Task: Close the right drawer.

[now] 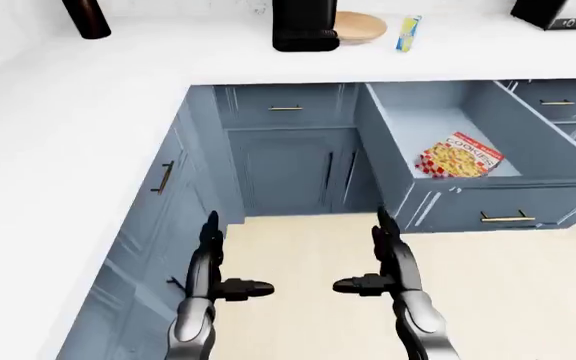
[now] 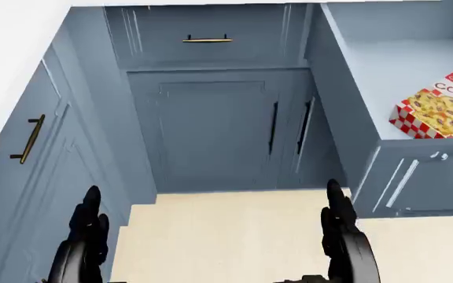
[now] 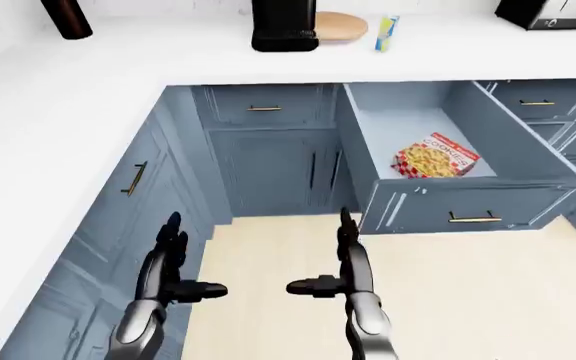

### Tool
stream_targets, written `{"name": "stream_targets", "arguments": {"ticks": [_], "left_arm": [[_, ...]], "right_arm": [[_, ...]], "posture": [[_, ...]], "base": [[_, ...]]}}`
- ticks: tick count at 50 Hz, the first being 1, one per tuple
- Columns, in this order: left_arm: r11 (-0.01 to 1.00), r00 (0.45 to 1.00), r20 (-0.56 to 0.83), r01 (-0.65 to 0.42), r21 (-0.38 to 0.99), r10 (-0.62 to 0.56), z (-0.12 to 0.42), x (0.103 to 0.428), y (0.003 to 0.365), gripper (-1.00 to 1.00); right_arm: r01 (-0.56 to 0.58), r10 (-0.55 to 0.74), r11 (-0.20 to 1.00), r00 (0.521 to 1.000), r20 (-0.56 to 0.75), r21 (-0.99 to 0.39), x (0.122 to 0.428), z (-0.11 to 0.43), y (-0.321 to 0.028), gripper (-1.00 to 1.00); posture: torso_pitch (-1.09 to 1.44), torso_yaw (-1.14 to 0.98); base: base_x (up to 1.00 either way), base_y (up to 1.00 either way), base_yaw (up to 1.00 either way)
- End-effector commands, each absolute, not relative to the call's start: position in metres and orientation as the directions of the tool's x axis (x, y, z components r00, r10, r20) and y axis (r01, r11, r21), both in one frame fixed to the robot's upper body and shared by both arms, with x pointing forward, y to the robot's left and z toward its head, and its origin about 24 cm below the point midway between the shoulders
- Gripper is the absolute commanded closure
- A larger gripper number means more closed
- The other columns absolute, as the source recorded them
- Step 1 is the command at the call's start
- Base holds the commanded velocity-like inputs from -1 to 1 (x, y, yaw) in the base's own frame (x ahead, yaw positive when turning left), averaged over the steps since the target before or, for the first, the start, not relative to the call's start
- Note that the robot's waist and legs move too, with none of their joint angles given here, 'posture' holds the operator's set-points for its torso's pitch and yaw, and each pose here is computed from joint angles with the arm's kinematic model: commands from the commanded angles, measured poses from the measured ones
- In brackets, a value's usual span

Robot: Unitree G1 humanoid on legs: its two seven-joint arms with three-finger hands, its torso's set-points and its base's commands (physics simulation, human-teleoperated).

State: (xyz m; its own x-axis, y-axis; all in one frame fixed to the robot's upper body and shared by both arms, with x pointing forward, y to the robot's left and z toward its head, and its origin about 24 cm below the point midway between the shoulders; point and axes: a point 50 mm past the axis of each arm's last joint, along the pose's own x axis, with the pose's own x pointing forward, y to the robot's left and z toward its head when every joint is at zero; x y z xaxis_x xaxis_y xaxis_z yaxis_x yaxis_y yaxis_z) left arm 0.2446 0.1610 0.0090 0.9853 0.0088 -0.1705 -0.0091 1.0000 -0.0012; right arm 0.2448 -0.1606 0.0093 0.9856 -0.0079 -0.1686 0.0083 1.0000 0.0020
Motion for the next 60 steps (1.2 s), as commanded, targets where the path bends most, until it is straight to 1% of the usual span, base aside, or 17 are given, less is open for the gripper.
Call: {"name": "stream_targets", "arguments": {"ticks": [1, 2, 4, 8, 11, 14, 16, 17, 18, 20, 22, 23, 25, 27, 32, 41, 60], "left_arm": [[1.000, 0.995, 0.095, 0.002, -0.007, -0.002, 0.053, 0.248, 0.164, -1.00], [0.999, 0.994, 0.106, 0.015, -0.030, -0.012, 0.056, 0.247, 0.165, -1.00], [1.000, 0.976, 0.217, 0.002, 0.017, -0.006, 0.073, 0.238, 0.164, -1.00], [0.999, 0.929, 0.368, -0.040, 0.025, 0.028, 0.111, 0.222, 0.168, -1.00], [0.995, 0.879, 0.477, -0.052, 0.086, 0.005, 0.131, 0.208, 0.164, -1.00], [0.996, 0.804, 0.594, -0.052, 0.067, 0.002, 0.163, 0.184, 0.163, -1.00], [0.995, 0.768, 0.640, -0.061, 0.074, 0.000, 0.175, 0.173, 0.163, -1.00], [0.995, 0.752, 0.659, -0.065, 0.072, 0.001, 0.181, 0.168, 0.163, -1.00], [0.996, 0.733, 0.680, -0.061, 0.072, -0.004, 0.186, 0.162, 0.162, -1.00], [0.997, 0.702, 0.712, -0.047, 0.066, -0.014, 0.194, 0.152, 0.162, -1.00], [0.997, 0.659, 0.751, -0.044, 0.070, -0.023, 0.203, 0.141, 0.161, -1.00], [0.997, 0.659, 0.752, -0.044, 0.069, -0.023, 0.205, 0.139, 0.161, -1.00], [0.997, 0.635, 0.772, -0.040, 0.060, -0.021, 0.210, 0.133, 0.162, -1.00], [0.997, 0.622, 0.782, -0.042, 0.061, -0.022, 0.213, 0.129, 0.162, -1.00], [0.997, 0.622, 0.783, -0.040, 0.062, -0.024, 0.212, 0.130, 0.161, -1.00], [0.997, 0.627, 0.779, -0.040, 0.066, -0.026, 0.210, 0.131, 0.161, -1.00], [0.997, 0.628, 0.777, -0.033, 0.074, -0.037, 0.208, 0.130, 0.159, -1.00]], "right_arm": [[-0.099, 0.102, 0.994, 0.992, 0.073, -0.038, 0.243, 0.045, -0.153, -1.00], [-0.105, 0.108, 0.993, 0.991, 0.075, -0.050, 0.241, 0.047, -0.152, -1.00], [-0.105, 0.115, 0.991, 0.986, 0.124, -0.081, 0.236, 0.058, -0.151, -1.00], [-0.077, 0.110, 0.989, 0.956, 0.271, -0.129, 0.222, 0.090, -0.148, -1.00], [-0.067, 0.115, 0.987, 0.932, 0.345, -0.147, 0.215, 0.105, -0.146, -1.00], [-0.039, 0.112, 0.985, 0.882, 0.459, -0.166, 0.201, 0.126, -0.147, -1.00], [-0.026, 0.111, 0.985, 0.855, 0.507, -0.172, 0.194, 0.135, -0.147, -1.00], [-0.027, 0.119, 0.984, 0.829, 0.546, -0.174, 0.188, 0.142, -0.147, -1.00], [-0.018, 0.135, 0.980, 0.789, 0.599, -0.196, 0.177, 0.153, -0.144, -1.00], [-0.021, 0.147, 0.980, 0.755, 0.639, -0.200, 0.165, 0.165, -0.141, -1.00], [0.000, 0.132, 0.981, 0.735, 0.665, -0.195, 0.158, 0.173, -0.143, -1.00], [0.009, 0.127, 0.981, 0.726, 0.675, -0.194, 0.155, 0.178, -0.143, -1.00], [0.015, 0.131, 0.980, 0.707, 0.695, -0.200, 0.148, 0.183, -0.143, -1.00], [0.016, 0.139, 0.978, 0.701, 0.700, -0.210, 0.147, 0.184, -0.141, -1.00], [0.030, 0.117, 0.980, 0.716, 0.688, -0.198, 0.152, 0.180, -0.144, -1.00], [0.019, 0.128, 0.979, 0.712, 0.690, -0.201, 0.150, 0.179, -0.143, -1.00], [0.014, 0.136, 0.978, 0.714, 0.687, -0.209, 0.149, 0.180, -0.142, -1.00]], "posture": [[0.00, 0.00], [0.00, 0.00], [0.00, 0.00], [0.00, 0.00], [0.00, 0.00], [0.00, 0.00], [0.00, 0.00], [0.00, 0.00], [0.00, 0.00], [0.00, 0.00], [0.00, 0.00], [0.00, 0.00], [0.00, 0.00], [0.00, 0.00], [0.00, 0.00], [0.00, 0.00], [0.00, 0.00]], "base": [[0.00, 0.00, 0.00], [0.00, 0.00, 0.00], [0.00, 0.00, 0.00], [0.00, 0.00, 0.00], [0.00, 0.00, 0.00], [0.00, 0.00, 0.00], [0.00, 0.00, 0.00], [0.00, 0.00, 0.00], [0.00, 0.00, 0.00], [0.00, 0.00, 0.00], [0.00, 0.00, 0.00], [0.00, 0.00, 0.00], [0.00, 0.00, 0.00], [0.00, 0.00, 0.00], [0.00, 0.00, 0.00], [0.00, 0.00, -0.01], [0.00, 0.00, -0.28]]}}
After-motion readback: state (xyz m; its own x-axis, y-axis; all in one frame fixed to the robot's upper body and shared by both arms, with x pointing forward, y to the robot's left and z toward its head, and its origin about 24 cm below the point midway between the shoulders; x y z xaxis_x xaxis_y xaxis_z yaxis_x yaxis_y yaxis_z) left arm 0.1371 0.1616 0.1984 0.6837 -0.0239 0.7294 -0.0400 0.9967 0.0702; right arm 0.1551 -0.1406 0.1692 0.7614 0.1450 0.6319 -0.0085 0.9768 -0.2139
